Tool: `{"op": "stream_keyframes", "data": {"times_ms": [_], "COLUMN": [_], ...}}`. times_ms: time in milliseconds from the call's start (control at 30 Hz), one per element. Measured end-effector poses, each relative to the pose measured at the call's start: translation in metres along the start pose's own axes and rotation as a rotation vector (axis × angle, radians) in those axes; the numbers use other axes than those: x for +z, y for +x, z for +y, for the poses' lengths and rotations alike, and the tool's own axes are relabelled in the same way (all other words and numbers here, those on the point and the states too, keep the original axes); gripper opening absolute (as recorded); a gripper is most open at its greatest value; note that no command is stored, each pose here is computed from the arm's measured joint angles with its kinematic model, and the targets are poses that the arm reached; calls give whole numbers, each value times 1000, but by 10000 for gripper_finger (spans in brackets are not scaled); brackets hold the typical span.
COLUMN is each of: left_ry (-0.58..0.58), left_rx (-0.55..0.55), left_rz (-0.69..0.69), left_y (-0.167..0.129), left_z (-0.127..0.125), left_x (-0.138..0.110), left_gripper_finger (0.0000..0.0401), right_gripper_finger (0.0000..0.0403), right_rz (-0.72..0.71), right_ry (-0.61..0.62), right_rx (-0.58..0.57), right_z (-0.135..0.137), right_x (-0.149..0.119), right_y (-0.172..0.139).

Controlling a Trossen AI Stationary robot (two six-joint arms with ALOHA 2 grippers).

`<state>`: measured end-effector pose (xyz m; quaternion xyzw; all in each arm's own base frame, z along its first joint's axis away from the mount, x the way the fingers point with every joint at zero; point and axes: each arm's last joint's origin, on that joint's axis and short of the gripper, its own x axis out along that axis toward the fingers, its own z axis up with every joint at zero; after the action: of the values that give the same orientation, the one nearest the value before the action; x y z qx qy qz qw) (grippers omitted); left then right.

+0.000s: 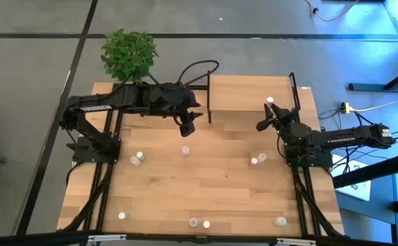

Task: Pick and place medicine bottles onto shelf by color
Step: Put the top left pink pill bottle on the shelf

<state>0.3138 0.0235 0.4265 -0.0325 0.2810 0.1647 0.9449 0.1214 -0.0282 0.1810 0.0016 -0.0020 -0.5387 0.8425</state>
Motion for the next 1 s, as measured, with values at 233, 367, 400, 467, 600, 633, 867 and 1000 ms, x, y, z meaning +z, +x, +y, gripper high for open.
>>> {"op": "stream_keyframes", "data": {"times_ms": [233,367,400,467,600,633,867,1000], "left_ry": [-26,-37,-38,-41,-46,-48,-57,-60], "left_rx": [24,35,38,42,44,42,35,33], "left_rz": [-38,-50,-50,-50,-63,-72,-139,-156], "left_y": [2,3,3,4,4,4,5,13], "left_z": [10,15,15,17,18,18,17,15], "left_x": [5,7,7,7,8,9,16,18], "left_gripper_finger": [151,151,151,151,151,151,151,151], "right_gripper_finger": [110,110,110,110,110,110,110,110], "right_rz": [17,21,21,21,36,37,38,37], "right_ry": [-13,-7,-7,-7,-29,-32,-30,-29], "right_rx": [15,14,14,2,-12,-12,-13,-13], "right_z": [-3,-4,-4,-4,-5,-4,-4,-4], "right_x": [-16,-18,-18,-18,-21,-22,-22,-22], "right_y": [-2,-2,-2,-2,-2,-2,-2,-2]}}
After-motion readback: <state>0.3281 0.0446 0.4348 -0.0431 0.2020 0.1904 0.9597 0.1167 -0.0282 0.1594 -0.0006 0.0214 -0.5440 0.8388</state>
